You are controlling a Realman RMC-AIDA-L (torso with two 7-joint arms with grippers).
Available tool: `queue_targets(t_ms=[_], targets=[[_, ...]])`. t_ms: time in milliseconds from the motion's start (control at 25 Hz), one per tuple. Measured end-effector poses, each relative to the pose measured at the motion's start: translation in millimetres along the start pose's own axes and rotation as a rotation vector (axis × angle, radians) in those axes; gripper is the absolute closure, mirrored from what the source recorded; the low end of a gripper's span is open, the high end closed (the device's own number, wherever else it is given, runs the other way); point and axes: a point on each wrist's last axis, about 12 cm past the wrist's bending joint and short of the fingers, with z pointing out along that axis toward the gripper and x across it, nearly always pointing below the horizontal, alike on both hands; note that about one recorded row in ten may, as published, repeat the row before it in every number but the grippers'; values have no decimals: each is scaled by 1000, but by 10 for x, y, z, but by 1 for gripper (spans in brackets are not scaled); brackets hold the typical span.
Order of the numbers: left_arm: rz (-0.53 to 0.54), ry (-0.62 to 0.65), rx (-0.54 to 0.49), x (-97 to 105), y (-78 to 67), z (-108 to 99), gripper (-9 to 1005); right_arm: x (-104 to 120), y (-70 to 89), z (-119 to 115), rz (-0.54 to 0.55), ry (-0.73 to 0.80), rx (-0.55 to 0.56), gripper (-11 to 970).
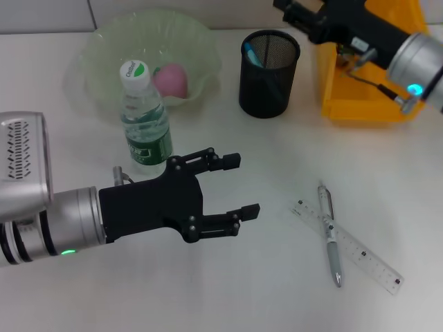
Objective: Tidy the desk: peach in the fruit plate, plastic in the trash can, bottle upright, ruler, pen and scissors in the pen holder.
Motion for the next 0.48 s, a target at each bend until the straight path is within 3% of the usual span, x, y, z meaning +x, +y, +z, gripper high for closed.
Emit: queue_targets(t_ms=[120,240,320,360,400,440,480], targets=[[-4,-2,-4,3,-5,-22,199,-209,-46,-207,123,6,-62,393],[-6,-2,-5,6,-7,-31,199,-539,-17,-390,169,116,-132,298],[-11,0,-7,15,-13,-41,199,-709,53,-454,185,274,-168,225],[-16,2,-10,23,-17,-56,199,-826,113,-518,185,512,-166,189],[-21,5,-15,35,-24,-79,199,-892,133,-530,177,616,-151,182],[-27,8,-20,46,-30,-109,199,-892,133,-530,177,616,-151,176],[-29,10,-21,49,-33,-119,199,-923,158,-541,170,725,-143,169]])
